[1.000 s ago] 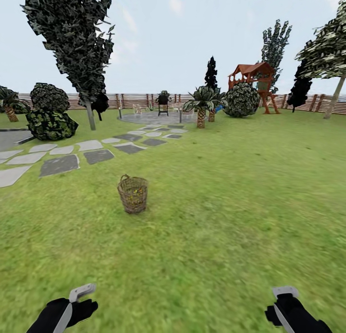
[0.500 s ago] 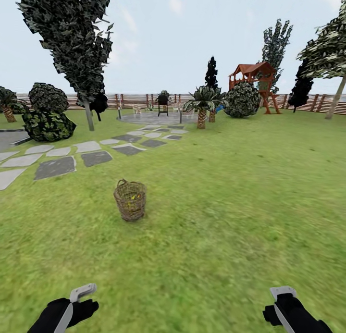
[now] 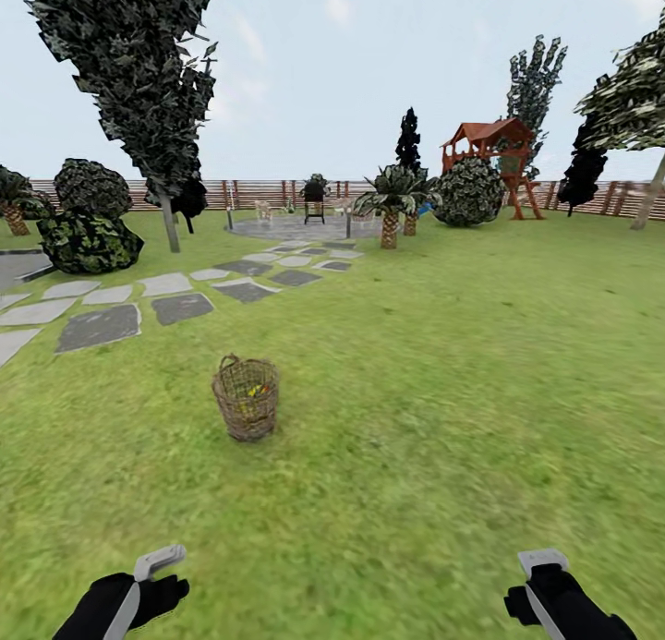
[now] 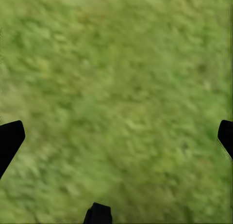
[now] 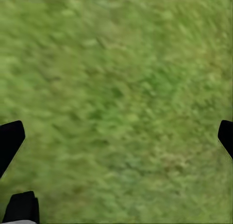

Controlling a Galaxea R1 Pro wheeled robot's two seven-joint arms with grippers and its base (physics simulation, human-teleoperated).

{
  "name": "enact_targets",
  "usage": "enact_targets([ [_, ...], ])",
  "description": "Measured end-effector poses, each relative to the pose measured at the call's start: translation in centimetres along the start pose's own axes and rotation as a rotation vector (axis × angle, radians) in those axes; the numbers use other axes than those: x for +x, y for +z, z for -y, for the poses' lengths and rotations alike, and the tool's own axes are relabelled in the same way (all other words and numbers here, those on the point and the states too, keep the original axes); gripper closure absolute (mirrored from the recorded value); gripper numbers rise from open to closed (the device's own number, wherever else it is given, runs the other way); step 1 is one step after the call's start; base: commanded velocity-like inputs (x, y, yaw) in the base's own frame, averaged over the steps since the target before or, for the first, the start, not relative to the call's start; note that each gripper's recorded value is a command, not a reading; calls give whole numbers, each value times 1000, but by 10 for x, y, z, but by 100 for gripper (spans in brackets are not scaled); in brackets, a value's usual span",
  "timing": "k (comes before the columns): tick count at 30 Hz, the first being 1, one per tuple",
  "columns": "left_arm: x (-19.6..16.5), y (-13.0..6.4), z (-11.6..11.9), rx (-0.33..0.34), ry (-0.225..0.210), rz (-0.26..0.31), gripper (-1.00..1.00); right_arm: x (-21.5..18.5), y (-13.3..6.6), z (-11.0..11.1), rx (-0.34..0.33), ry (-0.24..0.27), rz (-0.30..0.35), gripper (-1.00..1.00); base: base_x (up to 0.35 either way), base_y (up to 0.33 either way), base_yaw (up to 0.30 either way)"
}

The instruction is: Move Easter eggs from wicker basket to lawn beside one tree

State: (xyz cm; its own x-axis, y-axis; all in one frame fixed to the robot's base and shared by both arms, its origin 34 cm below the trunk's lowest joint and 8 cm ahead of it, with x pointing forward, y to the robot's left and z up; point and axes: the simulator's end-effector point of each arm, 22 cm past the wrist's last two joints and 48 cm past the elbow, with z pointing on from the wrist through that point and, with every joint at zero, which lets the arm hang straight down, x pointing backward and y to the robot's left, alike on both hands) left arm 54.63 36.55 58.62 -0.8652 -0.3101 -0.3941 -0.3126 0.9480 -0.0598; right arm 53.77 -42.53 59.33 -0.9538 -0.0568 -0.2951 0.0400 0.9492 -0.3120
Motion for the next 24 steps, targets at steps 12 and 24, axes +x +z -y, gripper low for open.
enact_targets([
  [12,0,0,0,-1,2,0,-100,0,0,-2,-4,5,3,-100,329,0,118],
  [24,0,0,1,1,1,0,-100,-7,2,0,-4,2,44,-100,329,0,1],
])
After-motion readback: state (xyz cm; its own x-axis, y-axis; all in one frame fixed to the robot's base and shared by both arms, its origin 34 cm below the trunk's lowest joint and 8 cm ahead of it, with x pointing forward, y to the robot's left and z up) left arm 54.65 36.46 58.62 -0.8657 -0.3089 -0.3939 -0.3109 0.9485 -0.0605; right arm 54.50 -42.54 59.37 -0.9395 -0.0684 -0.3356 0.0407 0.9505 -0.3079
